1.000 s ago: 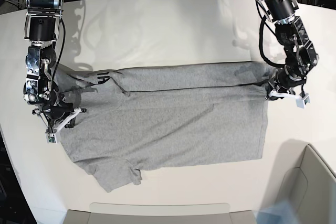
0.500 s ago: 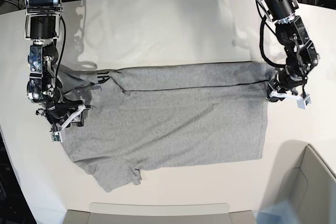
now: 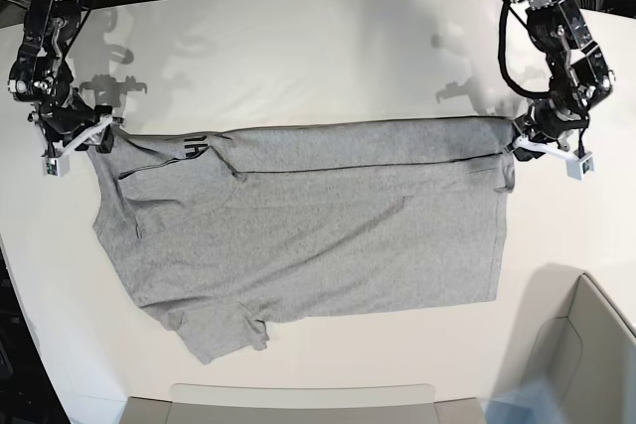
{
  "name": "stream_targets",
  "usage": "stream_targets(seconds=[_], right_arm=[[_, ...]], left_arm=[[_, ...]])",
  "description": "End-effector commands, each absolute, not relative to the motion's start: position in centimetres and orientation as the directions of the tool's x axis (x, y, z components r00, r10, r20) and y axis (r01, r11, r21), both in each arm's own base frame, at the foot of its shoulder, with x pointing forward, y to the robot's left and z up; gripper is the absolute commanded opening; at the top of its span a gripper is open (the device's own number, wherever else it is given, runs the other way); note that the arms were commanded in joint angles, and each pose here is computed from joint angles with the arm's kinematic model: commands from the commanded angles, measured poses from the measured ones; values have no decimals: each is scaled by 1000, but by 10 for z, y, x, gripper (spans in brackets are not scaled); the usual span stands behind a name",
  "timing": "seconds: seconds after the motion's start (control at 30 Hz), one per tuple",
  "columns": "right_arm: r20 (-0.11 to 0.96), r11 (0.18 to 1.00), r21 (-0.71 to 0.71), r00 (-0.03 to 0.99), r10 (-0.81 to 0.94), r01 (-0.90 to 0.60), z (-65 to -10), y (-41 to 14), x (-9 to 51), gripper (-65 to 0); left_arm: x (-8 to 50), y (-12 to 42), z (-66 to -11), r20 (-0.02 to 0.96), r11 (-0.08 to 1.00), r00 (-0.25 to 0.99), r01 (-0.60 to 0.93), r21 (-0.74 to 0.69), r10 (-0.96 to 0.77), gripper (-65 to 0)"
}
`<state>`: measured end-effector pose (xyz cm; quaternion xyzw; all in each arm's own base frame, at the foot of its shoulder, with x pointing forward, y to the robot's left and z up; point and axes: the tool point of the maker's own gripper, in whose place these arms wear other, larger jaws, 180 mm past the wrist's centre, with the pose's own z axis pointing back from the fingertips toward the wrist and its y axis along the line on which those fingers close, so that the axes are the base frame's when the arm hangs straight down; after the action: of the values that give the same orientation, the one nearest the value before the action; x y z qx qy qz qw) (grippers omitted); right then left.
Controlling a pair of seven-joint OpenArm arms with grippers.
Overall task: Fold the T-shirt properly
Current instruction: 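Pull the shoulder edge back toward the arms, folding the shirt over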
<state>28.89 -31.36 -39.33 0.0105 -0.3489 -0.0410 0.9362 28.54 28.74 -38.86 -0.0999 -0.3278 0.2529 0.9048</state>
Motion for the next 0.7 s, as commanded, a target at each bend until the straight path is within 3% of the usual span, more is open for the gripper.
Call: stream_targets(seconds=[0.0, 0.2, 0.67], right_arm=[[688, 997, 34, 721, -77, 74, -379, -326, 299, -376], [623, 991, 57, 772, -130, 121, -409, -337, 283, -376], [626, 991, 61, 768, -134, 123, -412, -335, 282, -376]], left_arm=[[290, 292, -378, 574, 859, 639, -379, -344, 512, -533], [285, 290, -384, 562, 861, 653, -380, -337, 508, -505], [276, 297, -418, 514, 880, 714, -381, -285, 475, -495]])
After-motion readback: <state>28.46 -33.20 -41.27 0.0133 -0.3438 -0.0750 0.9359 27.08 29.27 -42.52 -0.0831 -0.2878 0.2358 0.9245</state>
